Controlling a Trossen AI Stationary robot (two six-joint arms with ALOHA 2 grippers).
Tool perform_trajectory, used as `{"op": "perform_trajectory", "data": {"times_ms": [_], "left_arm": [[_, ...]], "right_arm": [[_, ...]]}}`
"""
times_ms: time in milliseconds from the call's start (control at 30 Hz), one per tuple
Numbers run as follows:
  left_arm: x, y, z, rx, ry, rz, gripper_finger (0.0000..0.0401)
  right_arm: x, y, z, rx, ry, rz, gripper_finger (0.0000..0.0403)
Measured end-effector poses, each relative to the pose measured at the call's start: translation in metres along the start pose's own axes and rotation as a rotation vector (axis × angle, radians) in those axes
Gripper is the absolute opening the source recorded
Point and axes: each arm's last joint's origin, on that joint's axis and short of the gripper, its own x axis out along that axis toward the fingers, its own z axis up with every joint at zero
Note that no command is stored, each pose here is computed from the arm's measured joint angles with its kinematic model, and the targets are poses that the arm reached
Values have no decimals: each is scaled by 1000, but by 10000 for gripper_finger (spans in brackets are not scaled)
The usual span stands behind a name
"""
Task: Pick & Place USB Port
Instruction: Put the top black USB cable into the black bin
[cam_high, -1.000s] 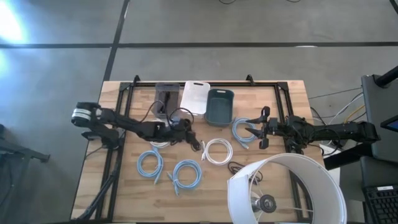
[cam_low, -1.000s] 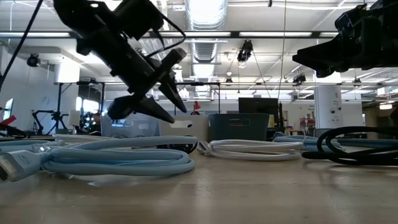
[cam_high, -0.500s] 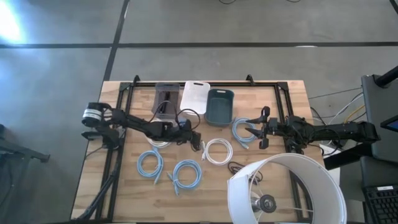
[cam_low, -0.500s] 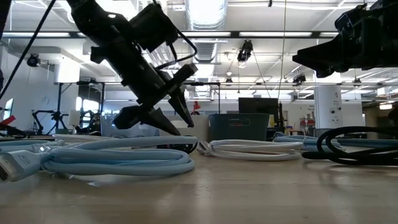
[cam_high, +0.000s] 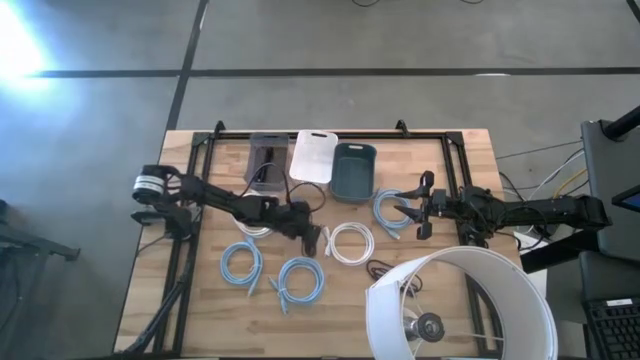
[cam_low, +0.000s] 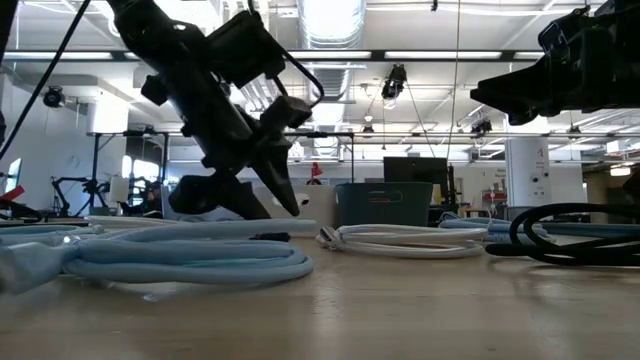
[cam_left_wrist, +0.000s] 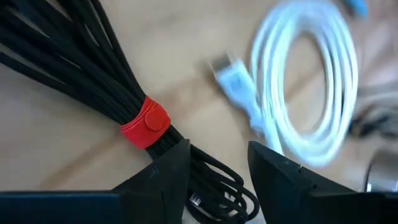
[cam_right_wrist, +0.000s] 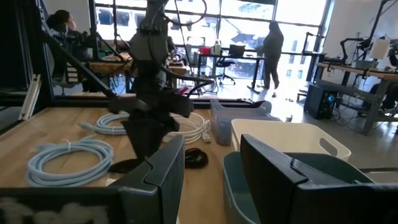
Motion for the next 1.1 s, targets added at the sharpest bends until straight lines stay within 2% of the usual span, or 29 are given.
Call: {"op": "perform_trajectory", "data": {"times_ms": [167, 300, 367, 600, 733, 1100], "left_arm": [[-3, 1, -5, 102, 147, -31, 167], [-10, 0, -5, 172, 173, -28, 167], [-17, -3, -3, 178, 155, 7, 167], [-43, -8, 4, 210, 42, 233, 167], [-37, -7, 4, 209, -4, 238, 167], [-8, 2, -1, 133, 10, 277, 167]], "right_arm": [[0, 0, 0, 0, 0, 0, 150], [0, 0, 0, 3, 1, 0, 150], [0, 0, 0, 3, 1, 0, 150], [0, 0, -1, 0, 6, 1, 150], [0, 0, -1, 0, 6, 1, 150], [0, 0, -1, 3, 6, 0, 150]]}}
